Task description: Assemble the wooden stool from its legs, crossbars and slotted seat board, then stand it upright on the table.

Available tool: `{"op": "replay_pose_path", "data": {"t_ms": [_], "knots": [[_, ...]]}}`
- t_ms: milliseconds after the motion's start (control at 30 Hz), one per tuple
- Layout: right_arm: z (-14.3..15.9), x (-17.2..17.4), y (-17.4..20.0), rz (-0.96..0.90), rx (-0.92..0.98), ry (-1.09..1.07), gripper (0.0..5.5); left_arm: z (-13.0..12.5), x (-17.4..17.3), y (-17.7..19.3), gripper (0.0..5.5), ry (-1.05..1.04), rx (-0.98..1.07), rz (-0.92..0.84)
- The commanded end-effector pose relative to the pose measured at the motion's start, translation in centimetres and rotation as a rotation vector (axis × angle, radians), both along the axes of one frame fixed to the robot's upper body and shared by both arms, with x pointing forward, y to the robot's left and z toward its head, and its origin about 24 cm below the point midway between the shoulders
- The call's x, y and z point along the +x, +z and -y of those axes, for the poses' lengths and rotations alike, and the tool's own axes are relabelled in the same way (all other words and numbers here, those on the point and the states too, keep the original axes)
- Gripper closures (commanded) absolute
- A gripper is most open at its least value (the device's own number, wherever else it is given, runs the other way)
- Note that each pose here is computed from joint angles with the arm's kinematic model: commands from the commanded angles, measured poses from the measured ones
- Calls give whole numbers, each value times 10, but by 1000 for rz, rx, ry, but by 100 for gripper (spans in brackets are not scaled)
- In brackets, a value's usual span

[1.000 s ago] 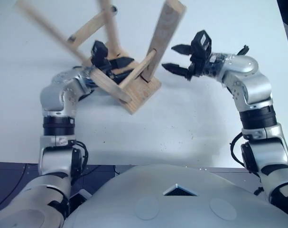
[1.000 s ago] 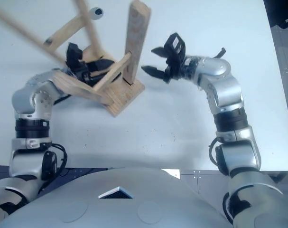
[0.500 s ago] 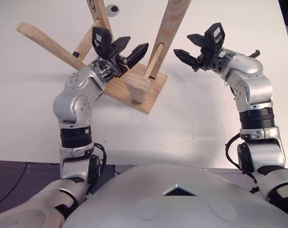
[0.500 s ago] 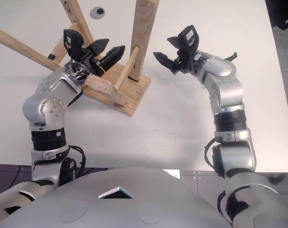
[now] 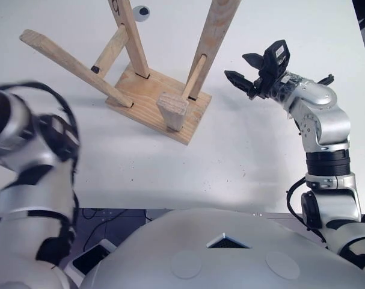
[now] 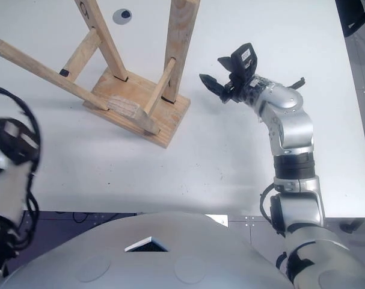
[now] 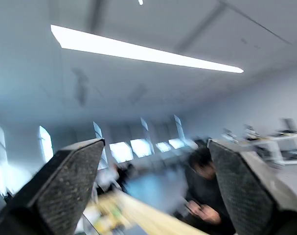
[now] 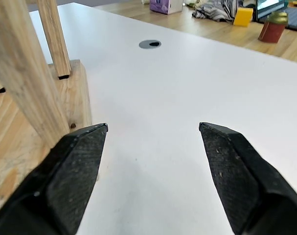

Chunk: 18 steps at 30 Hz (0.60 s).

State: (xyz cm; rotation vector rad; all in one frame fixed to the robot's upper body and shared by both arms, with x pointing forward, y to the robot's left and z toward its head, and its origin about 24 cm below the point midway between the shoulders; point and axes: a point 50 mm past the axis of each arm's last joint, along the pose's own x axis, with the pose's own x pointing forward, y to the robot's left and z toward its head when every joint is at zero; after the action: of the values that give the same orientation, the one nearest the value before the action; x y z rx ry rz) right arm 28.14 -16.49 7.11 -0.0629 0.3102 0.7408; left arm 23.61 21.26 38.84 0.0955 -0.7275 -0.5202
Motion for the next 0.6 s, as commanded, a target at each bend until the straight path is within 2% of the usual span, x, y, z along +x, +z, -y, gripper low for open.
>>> {"op": "replay_pose_path", "data": {"t_ms": [33,133,233,300,367,467,600], "knots": [[-6,-18,-7,-47,17,31,205,-72,20,-7,160,314,104,-84],[-7,-23,-7,-65,19,46,205,-117,46,-63,160,433,146,-283],[-12,-36,-7,-100,19,145,205,-143,70,-174,160,447,174,-600],[-17,-46,-11,-144,-17,243,205,-132,66,-261,160,388,228,-809],[-21,-52,-17,-149,-82,300,205,-111,55,-316,160,315,246,-919],[-25,-56,-23,-176,-133,307,205,-90,43,-354,160,284,400,-992],[-28,-51,-32,-165,-218,273,205,-80,26,-372,160,182,687,-1055]]}}
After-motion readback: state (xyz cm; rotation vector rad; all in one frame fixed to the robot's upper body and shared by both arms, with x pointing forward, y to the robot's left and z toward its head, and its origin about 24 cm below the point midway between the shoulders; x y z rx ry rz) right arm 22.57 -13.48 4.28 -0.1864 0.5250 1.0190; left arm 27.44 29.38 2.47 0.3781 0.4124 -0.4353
